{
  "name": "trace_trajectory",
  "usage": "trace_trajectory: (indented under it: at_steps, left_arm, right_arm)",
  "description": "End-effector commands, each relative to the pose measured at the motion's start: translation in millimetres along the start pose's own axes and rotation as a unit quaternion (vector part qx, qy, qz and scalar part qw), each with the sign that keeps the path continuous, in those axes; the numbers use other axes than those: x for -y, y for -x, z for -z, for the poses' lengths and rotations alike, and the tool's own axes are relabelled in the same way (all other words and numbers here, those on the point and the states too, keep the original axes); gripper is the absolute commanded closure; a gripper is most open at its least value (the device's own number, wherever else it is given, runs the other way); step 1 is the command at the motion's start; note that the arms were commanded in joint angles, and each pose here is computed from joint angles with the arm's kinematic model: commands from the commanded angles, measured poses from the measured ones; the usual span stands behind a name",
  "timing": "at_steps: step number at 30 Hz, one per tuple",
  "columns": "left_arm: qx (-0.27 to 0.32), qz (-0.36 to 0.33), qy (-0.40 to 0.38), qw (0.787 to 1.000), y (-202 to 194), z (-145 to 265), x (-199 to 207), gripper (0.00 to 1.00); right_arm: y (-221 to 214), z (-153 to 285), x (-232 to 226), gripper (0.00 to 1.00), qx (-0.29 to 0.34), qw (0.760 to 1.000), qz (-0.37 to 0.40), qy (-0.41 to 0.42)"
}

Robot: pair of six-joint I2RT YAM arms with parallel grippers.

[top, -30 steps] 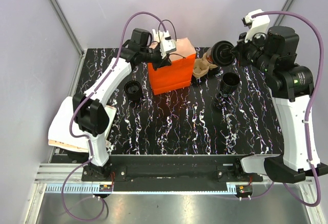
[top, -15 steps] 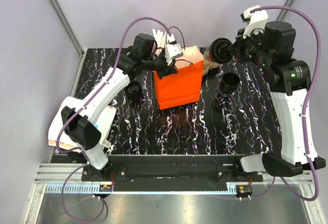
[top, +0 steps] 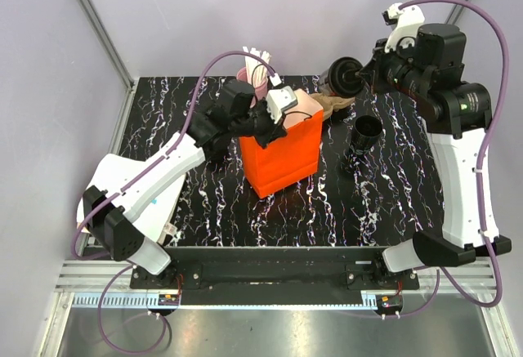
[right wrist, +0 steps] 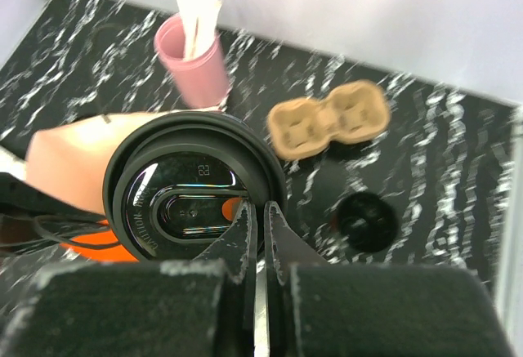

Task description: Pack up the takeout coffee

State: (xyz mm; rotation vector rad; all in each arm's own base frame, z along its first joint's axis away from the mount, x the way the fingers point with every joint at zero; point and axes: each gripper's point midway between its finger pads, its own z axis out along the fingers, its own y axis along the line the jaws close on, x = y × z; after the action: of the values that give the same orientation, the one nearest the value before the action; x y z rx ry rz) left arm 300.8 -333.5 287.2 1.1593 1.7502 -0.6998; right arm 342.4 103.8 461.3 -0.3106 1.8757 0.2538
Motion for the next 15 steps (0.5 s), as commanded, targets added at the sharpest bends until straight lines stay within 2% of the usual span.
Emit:
trace_trajectory:
  at_steps: [1, 6, 9, 13, 15]
  left_arm:
    - [0.05, 0.009, 0.048, 0.998, 27.7, 10.4, -2.2, 0.96]
    - [0.049, 0.014, 0.04, 0.998, 25.7, 9.5, 10.7, 0.9]
    - [0.046, 0.017, 0.042, 0.998, 23.6, 9.8, 13.4, 0.82]
    - [0.045, 0.014, 0.031, 0.998, 24.3, 11.4, 20.7, 0.66]
    - [0.048, 0.008, 0.023, 0.999, 27.7, 14.7, 24.7, 0.62]
  right_arm:
    - [-0.7, -0.1, -17.7, 1.0, -0.008, 0.998, -0.034, 0.046]
    - [-11.0, -5.5, -33.1, 1.0, -0.027, 0.994, -0.059, 0.086]
    - [-14.6, -6.9, -36.2, 1.0, -0.033, 0.993, -0.06, 0.094]
    - [-17.8, -5.8, -42.8, 1.0, -0.039, 0.991, -0.066, 0.113]
    - [-19.2, -4.7, -43.5, 1.0, -0.04, 0.99, -0.067, 0.115]
